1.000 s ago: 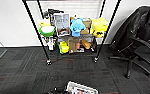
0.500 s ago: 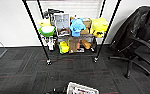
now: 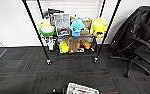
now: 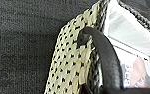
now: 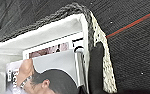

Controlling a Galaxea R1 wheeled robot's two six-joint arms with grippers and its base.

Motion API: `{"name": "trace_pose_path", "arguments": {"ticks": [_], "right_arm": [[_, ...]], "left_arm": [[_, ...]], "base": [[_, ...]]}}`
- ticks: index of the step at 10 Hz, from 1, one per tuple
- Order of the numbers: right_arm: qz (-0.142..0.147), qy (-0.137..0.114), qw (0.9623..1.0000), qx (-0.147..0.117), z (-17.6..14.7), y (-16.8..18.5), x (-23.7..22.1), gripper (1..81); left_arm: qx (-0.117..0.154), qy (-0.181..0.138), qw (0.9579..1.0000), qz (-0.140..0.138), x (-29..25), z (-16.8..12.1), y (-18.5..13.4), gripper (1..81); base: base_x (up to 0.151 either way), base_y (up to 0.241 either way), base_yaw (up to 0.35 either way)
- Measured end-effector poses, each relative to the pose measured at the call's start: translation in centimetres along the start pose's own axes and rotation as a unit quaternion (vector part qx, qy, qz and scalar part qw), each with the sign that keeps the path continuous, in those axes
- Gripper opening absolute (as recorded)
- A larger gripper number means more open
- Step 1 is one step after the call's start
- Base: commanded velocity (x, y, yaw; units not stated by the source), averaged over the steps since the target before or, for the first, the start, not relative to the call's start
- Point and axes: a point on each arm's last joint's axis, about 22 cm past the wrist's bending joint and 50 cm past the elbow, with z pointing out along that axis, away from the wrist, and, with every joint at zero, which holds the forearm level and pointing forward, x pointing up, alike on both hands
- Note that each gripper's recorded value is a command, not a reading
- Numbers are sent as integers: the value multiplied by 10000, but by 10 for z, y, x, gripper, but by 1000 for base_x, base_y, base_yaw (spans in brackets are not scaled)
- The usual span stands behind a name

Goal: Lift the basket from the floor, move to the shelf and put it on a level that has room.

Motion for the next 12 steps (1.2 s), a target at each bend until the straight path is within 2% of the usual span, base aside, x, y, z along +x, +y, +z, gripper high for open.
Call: {"name": "trace_pose_path", "arguments": {"ticks": [3, 6, 10, 12], "right_arm": [[126, -320, 9994, -18, -20, -8, -25, 10], [210, -476, 9986, 40, -41, -22, -36, 10], [109, -711, 9973, 151, -41, -53, -44, 10], [63, -666, 9977, 103, -62, -59, -37, 10]], "left_arm": [[-225, -261, 9994, -93, -16, -31, 10, 10], [-364, -366, 9981, -338, -23, -63, 16, 10], [-224, -381, 9965, -715, -53, -96, 3, 10], [-274, -328, 9970, -652, -41, -115, 24, 10]], "base": [[0, 0, 0], [0, 0, 0], [0, 0, 0], [0, 0, 0]]}}
